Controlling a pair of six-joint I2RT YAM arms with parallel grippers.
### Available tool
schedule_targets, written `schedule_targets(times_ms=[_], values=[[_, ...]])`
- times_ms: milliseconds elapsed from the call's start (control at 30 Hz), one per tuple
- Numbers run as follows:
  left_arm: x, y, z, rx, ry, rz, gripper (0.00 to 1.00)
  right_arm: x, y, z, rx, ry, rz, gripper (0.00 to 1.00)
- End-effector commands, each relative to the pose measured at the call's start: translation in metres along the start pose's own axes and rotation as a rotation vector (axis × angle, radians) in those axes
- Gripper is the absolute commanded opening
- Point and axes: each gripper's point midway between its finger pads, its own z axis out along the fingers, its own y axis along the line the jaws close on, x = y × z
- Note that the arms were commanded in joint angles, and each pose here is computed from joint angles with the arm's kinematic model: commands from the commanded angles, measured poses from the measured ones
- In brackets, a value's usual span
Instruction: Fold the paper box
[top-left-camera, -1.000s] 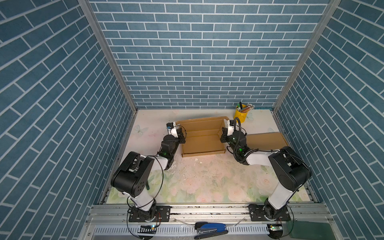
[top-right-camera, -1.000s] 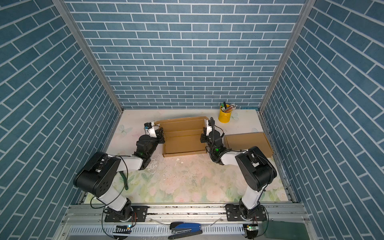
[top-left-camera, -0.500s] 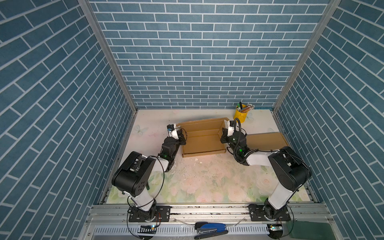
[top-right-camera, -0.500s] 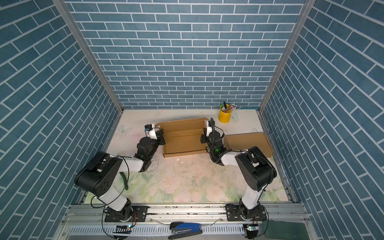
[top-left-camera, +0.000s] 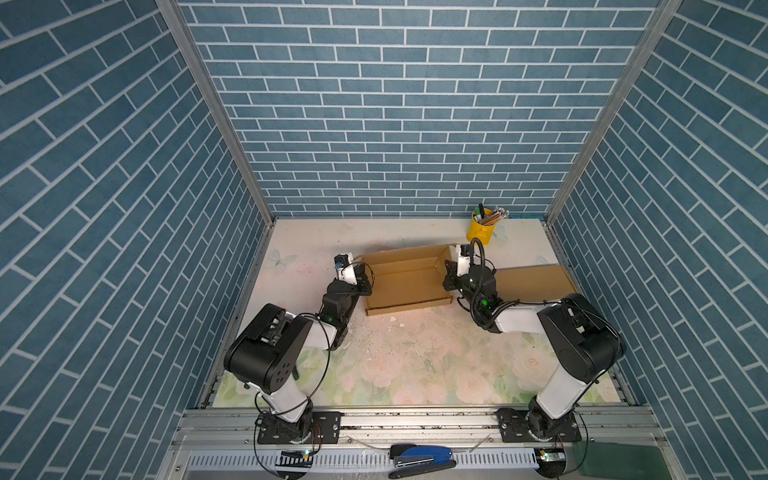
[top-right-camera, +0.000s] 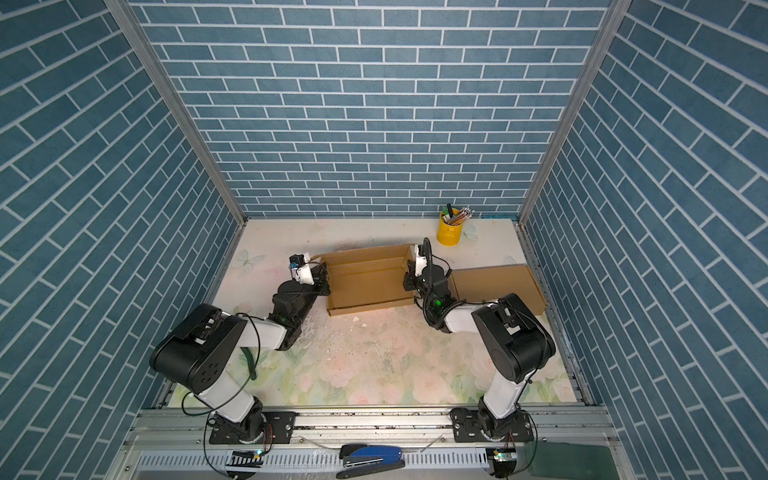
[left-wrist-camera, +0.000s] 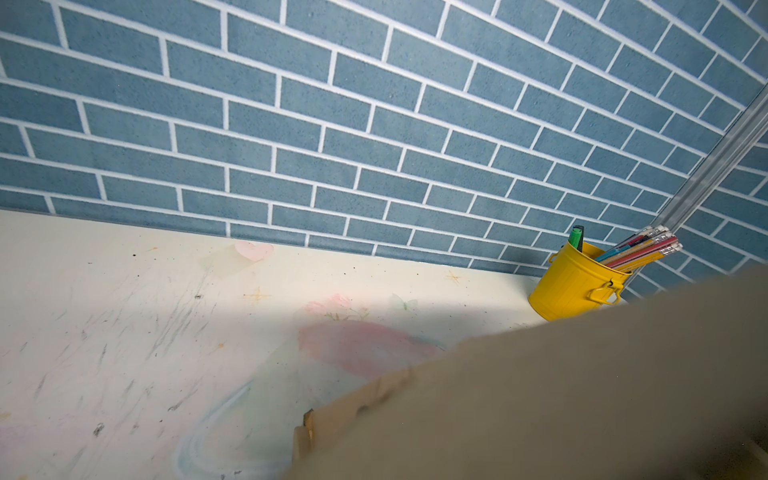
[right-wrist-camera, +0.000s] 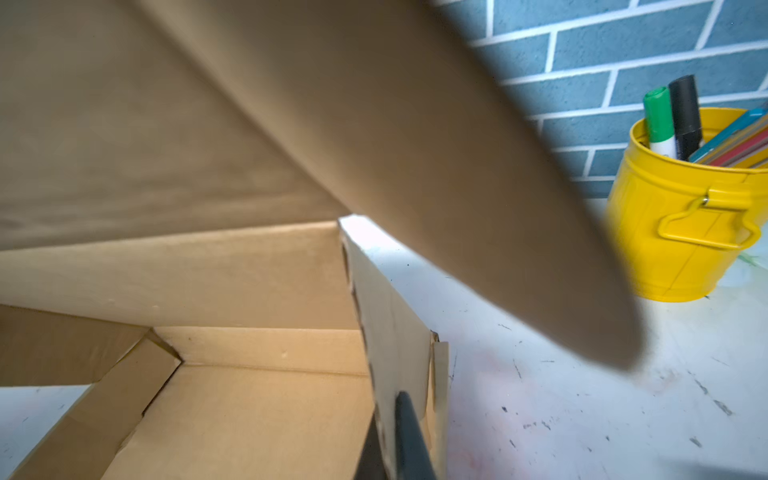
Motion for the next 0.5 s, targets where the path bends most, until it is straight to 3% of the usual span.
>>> schedule_targets(times_ms=[0, 467], values=[[0.076, 0.009, -0.014, -0.010, 0.256, 0.008, 0.08, 0.048, 0.006, -0.010, -0.063, 0.180, 0.043, 0.00], [0.094, 0.013, -0.023, -0.005, 0.309, 0.057, 0.08, 0.071, -0.009, -0.014, -0.052, 0.213, 0.057, 0.00]])
